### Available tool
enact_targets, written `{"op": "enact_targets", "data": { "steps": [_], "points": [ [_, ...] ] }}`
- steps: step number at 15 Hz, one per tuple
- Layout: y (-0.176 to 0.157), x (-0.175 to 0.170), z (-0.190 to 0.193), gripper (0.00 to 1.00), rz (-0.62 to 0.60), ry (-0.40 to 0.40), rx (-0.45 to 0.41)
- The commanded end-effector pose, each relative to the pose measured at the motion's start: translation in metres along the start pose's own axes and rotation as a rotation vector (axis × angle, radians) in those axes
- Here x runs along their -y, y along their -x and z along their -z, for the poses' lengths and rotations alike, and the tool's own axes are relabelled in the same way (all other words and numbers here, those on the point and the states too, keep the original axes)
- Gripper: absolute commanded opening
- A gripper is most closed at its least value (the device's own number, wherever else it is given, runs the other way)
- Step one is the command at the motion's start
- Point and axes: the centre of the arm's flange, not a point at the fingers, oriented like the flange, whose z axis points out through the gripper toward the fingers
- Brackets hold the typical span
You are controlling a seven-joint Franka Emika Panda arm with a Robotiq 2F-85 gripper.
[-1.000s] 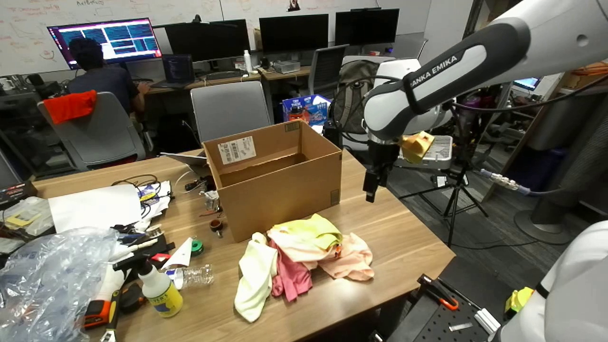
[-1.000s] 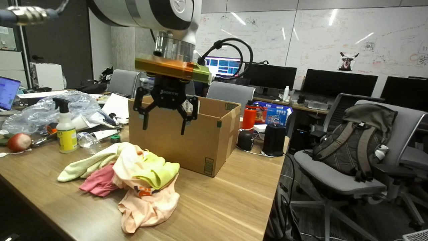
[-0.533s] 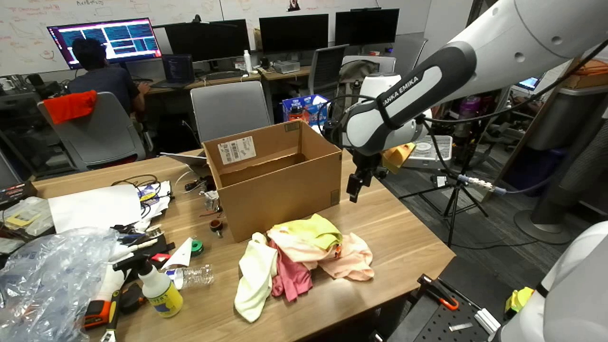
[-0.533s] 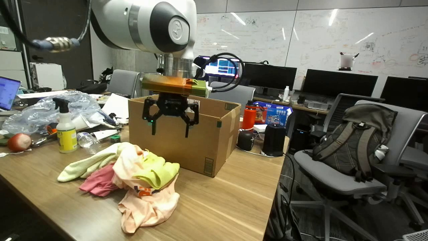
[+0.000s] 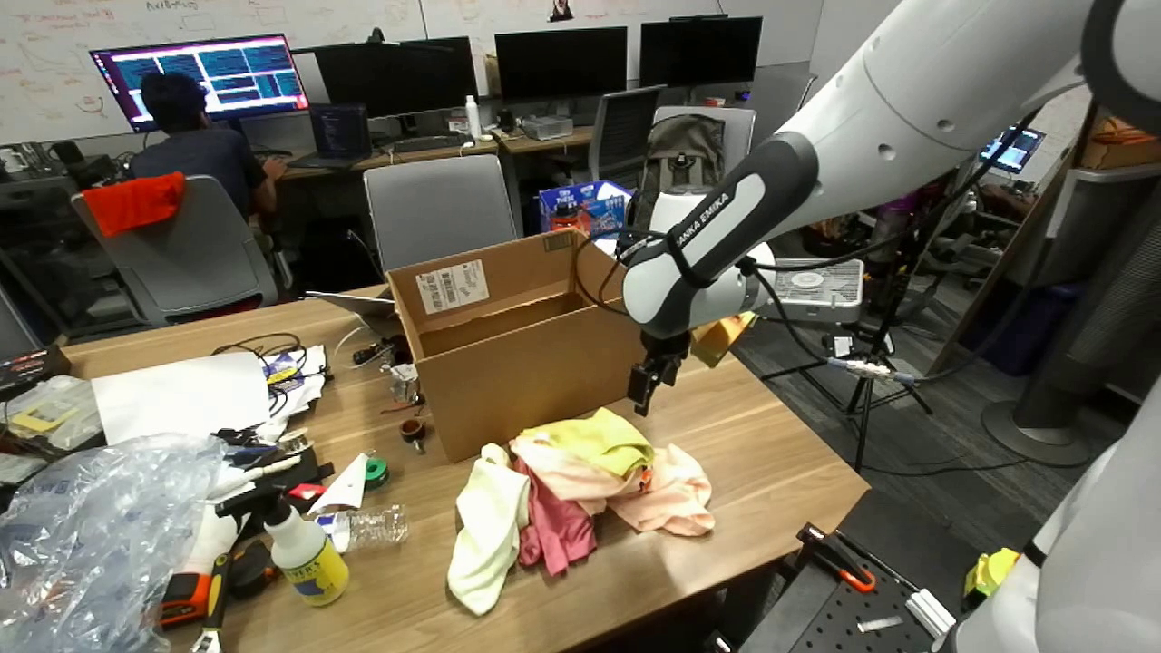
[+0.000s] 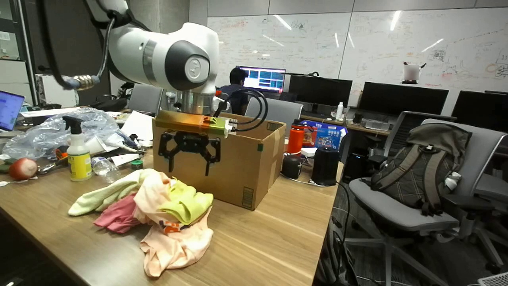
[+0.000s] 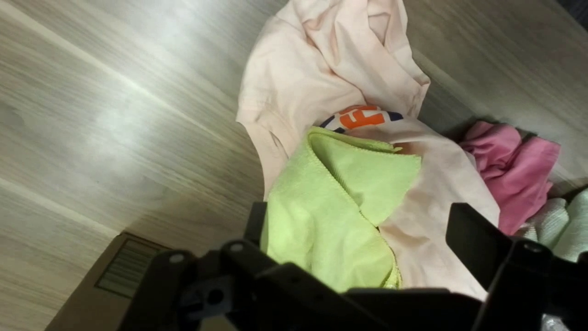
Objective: Pick up the clothes from the table and put them in the box
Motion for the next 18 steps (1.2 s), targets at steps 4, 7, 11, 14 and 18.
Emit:
{"op": "enact_targets", "data": {
  "steps": [4, 7, 11, 14, 18],
  "points": [
    [-0.043, 0.013, -0.041, 1.00, 0.004, -0.022, 0.014],
    [-0.052, 0.010, -0.056, 1.00, -0.005, -0.019, 0.011],
    [-0.054, -0.006, -0.075, 1.00, -0.034, -0.015, 0.008],
    [-0.052, -0.017, -0.092, 1.00, -0.055, -0.022, 0.020],
    [-0.052, -0.018, -0.109, 1.00, -0.055, -0.047, 0.045]
  ]
}}
